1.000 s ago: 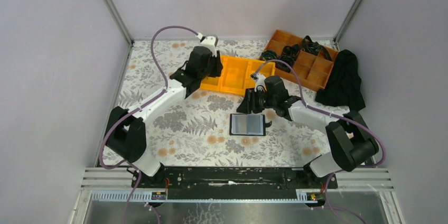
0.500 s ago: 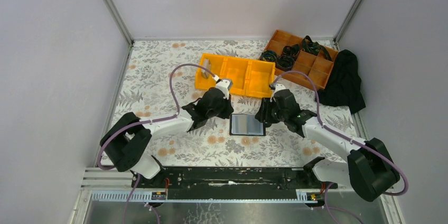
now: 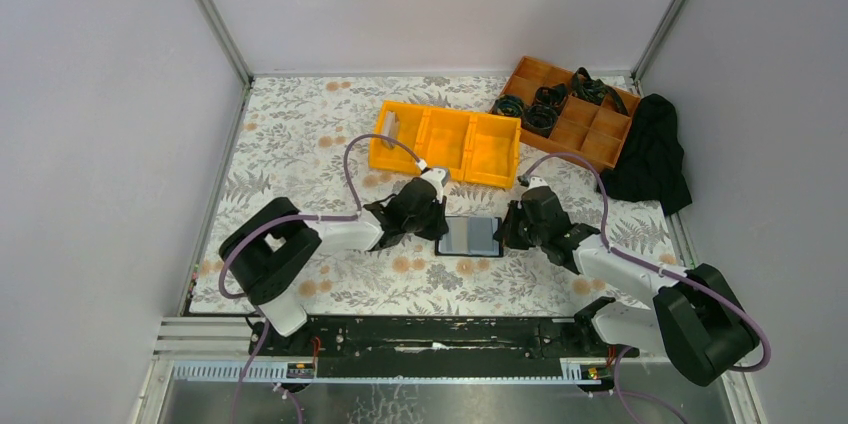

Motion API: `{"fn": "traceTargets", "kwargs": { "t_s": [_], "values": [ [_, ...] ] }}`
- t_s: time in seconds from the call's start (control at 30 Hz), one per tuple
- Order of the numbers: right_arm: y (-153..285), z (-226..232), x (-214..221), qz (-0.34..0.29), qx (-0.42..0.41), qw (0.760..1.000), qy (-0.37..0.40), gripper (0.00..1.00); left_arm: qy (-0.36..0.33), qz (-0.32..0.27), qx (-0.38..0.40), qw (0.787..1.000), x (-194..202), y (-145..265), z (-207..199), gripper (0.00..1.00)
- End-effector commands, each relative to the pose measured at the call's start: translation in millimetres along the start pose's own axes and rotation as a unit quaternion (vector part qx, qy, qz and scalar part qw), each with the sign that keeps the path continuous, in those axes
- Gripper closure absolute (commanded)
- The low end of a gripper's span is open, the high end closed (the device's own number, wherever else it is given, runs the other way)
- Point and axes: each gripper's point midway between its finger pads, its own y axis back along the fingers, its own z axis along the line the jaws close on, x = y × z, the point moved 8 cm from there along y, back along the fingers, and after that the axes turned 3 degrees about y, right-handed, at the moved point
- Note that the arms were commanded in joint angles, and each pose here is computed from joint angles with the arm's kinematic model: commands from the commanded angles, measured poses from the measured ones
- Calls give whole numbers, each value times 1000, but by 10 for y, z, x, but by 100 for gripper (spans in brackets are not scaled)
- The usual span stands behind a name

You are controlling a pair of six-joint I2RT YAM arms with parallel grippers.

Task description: Take the credit cards out of the card holder

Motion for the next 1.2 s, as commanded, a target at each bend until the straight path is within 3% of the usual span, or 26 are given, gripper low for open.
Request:
{"fn": "traceTargets", "kwargs": {
  "t_s": [0.0,0.23,0.73,1.03,1.17],
  "values": [
    [36,137,-118,-29,-40,999,4,100,10,7,5,1000,49,-73,-8,100],
    [3,63,-52,-20,-23,999,11,100,18,34,-9,999,144,-185,39,100],
    [-39,-36,-45,-26,25,999,-6,100,13,32,-32,999,137,-179,78,100],
    [-168,-50,78,16,9,1000,-2,100,13,34,-33,999,133,-183,79,100],
    [-171,65,80,37,-41,998,4,100,14,37,-31,999,138,-196,75,100]
  ]
}}
